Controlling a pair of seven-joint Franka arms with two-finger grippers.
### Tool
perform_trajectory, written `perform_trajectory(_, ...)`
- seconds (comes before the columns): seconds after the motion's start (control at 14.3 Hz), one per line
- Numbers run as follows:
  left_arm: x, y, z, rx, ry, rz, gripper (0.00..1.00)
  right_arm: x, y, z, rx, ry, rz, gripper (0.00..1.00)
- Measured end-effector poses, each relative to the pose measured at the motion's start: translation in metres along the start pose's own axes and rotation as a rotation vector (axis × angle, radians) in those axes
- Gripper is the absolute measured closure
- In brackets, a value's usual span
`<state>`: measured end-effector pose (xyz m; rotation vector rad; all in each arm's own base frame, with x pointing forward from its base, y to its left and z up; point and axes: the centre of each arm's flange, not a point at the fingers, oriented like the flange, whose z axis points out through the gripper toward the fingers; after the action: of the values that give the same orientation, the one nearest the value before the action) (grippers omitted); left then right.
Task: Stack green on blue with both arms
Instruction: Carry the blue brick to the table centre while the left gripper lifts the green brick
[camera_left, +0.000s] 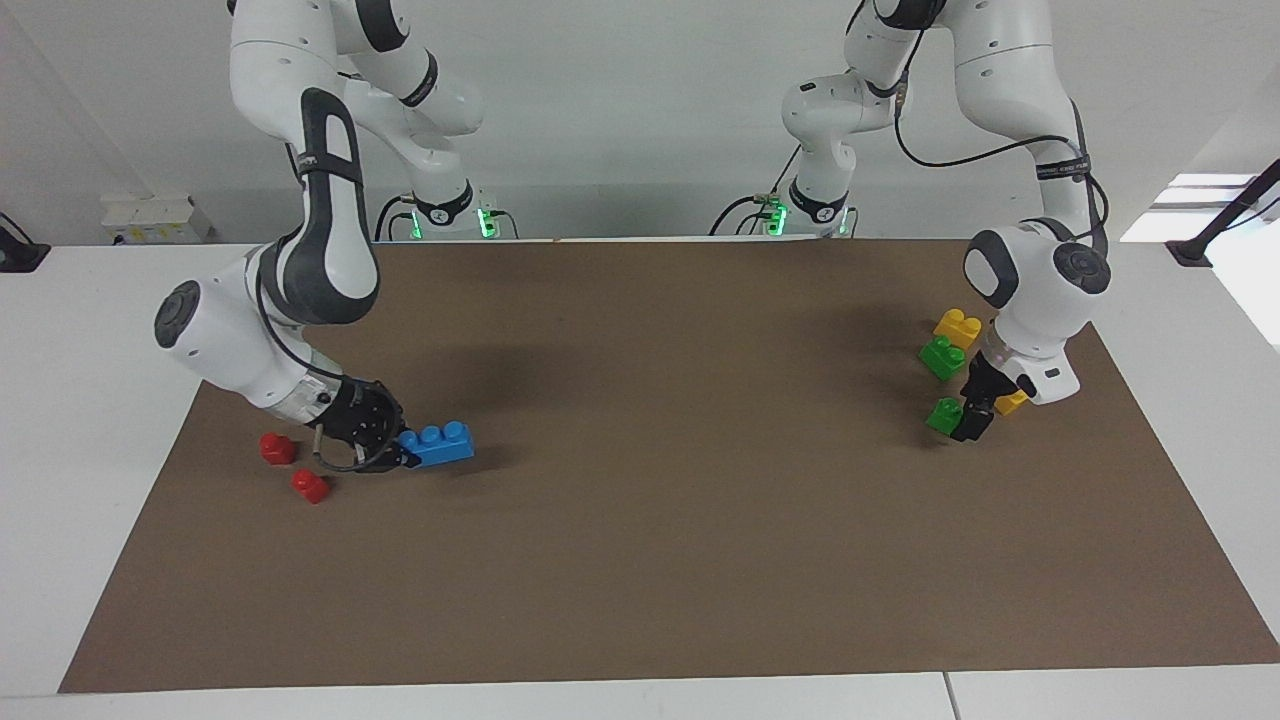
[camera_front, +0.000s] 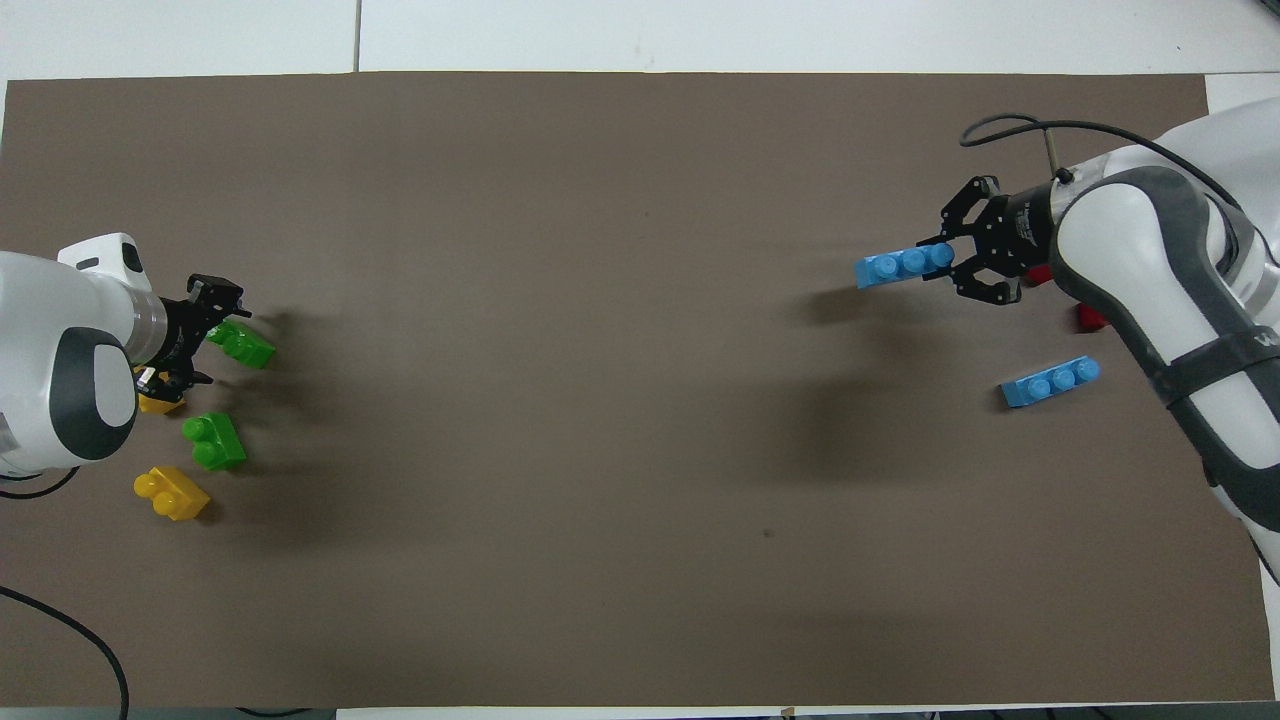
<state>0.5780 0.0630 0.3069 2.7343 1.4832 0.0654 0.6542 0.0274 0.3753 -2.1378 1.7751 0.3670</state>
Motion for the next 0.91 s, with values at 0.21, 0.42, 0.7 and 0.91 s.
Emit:
perform_trajectory(0.21, 0.000, 0.001, 0.001, -0.003, 0.002, -0.006, 0.01, -0.084, -0.020, 0.016, 0.037, 0.003, 0.032, 0.66)
perform_trajectory(0.42, 0.000, 0.002, 0.001, -0.007, 0.005, -0.005, 0.10, -0.142, -0.022, 0.043, 0.057, 0.004, 0.079, 0.66)
perform_trajectory(0.7, 0.000, 0.002, 0.000, -0.012, 0.008, -0.005, 0.56, -0.185, -0.010, 0.082, 0.021, 0.004, 0.127, 0.66)
perform_trajectory(0.91, 0.000, 0.002, 0.000, -0.013, 0.009, -0.005, 0.66, -0.202, 0.004, 0.112, 0.023, 0.018, 0.126, 0.66)
